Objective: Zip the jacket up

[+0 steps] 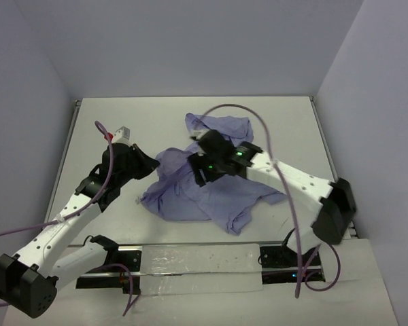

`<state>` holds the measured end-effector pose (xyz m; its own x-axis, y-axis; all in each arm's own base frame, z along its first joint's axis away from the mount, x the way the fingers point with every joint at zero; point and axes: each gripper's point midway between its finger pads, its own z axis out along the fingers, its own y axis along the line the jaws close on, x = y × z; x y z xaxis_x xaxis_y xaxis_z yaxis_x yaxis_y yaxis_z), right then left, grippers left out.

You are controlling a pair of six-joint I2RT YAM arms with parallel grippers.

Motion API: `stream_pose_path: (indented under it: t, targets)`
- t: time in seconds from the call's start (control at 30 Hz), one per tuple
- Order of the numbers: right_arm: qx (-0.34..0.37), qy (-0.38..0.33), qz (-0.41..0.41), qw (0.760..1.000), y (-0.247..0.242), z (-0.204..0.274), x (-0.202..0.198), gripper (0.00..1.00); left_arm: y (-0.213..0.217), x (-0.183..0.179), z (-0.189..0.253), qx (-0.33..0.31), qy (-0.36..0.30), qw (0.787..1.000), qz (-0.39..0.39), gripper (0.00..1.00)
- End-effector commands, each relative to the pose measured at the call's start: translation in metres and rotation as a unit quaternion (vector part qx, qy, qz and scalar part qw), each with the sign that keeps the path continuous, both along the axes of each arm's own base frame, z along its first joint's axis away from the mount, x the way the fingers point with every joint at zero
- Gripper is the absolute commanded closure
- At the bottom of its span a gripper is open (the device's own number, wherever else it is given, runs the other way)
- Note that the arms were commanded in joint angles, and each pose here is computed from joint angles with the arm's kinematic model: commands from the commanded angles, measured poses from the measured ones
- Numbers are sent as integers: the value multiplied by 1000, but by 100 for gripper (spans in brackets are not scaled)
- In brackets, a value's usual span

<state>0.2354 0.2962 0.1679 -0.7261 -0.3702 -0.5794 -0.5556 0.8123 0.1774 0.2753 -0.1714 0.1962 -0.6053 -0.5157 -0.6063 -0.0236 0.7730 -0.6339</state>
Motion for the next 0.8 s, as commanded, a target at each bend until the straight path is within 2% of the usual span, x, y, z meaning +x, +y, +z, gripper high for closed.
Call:
stream_pose_path:
  t: [0.0,0.1,0.23,0.3,0.4,0.53,0.63,0.77]
  targets:
    - [49,-26,-188,981,-90,-8,34,30,2,8,4,0,-6,1000,10,100]
    - [45,-34,-278,959,-146,-28,39,12,0,9,5,-7,-9,1000,6,100]
    - [97,-44,-332,937,-171,-28,64,6,-2,8,4,-16,-11,1000,2,100]
    - [125,-52,-372,918,-184,-26,90,6,-4,8,4,-17,-8,1000,-2,100]
    - [155,-53,-399,902,-188,-24,116,6,-4,8,6,-19,-9,1000,-4,100]
    - [227,-30,-451,863,-205,-35,161,12,-3,6,11,-19,-14,1000,-5,100]
    - [241,1,-479,844,-214,-61,182,19,-3,5,11,-19,-15,1000,-6,100]
    - [257,21,-487,834,-210,-72,208,22,-2,4,10,-18,-14,1000,-6,100]
